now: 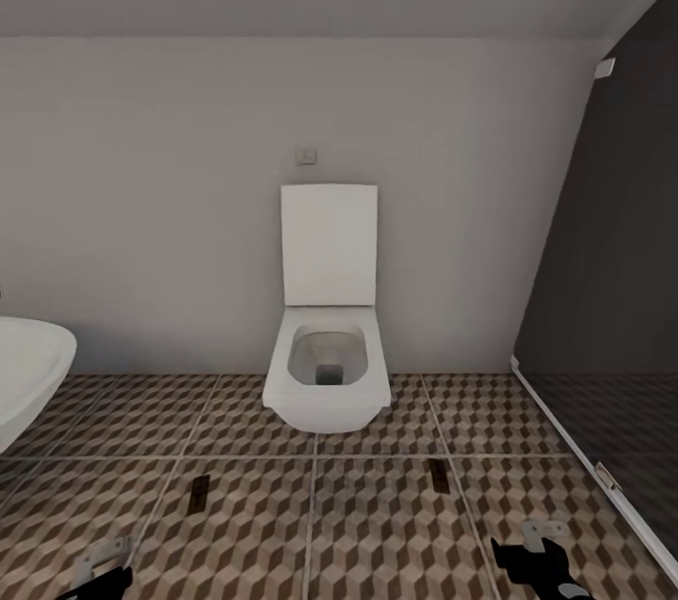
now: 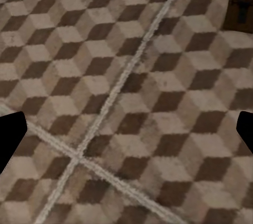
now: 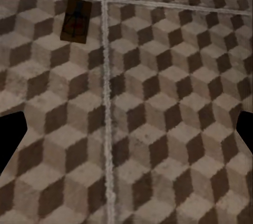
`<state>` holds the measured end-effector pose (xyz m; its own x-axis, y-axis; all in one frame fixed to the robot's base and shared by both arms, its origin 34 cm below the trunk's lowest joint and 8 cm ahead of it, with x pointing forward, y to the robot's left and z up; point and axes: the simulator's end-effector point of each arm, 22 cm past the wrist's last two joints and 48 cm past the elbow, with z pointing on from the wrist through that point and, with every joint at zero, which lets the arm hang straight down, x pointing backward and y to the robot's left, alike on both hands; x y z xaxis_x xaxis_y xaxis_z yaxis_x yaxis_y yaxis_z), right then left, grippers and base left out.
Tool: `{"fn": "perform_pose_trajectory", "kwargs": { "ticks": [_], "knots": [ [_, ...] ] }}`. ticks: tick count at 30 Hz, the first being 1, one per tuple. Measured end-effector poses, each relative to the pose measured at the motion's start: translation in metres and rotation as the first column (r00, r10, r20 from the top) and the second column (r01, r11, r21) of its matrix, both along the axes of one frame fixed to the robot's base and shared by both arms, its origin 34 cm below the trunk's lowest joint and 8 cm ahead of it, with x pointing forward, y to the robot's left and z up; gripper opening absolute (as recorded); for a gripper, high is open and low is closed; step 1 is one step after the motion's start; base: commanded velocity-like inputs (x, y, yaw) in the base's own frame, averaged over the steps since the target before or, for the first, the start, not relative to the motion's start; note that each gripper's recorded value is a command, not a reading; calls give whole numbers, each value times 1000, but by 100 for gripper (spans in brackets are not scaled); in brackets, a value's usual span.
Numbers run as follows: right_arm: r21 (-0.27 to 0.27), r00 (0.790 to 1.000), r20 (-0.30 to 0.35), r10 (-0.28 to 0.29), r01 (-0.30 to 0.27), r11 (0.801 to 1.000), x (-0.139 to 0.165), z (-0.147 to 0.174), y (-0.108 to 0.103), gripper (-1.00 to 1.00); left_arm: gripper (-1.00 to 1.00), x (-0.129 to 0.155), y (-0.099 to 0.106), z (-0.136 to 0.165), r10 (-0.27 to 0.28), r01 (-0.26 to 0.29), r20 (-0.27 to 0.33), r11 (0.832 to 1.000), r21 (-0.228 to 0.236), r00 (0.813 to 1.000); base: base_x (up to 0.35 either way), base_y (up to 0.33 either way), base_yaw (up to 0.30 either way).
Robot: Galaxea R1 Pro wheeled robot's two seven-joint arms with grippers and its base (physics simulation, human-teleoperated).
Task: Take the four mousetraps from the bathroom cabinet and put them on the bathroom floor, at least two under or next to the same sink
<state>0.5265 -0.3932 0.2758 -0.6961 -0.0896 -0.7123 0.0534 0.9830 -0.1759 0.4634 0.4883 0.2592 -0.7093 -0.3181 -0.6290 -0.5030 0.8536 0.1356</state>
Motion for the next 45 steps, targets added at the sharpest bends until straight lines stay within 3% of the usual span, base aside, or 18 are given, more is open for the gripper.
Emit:
{"fn": "perform_pose_trajectory", "kwargs": {
  "ticks": [21,45],
  "knots": [
    [10,999,44,11,-12,1000,15,41,9,100,100,9,-2,35,2,-2,31,1000,-6,1000,0,0,0],
    [49,998,43,35,-37,998,30,89,43,100,100,23,-2,89,2,-2,40,1000,-1,999,0,0,0]
  ]
}}
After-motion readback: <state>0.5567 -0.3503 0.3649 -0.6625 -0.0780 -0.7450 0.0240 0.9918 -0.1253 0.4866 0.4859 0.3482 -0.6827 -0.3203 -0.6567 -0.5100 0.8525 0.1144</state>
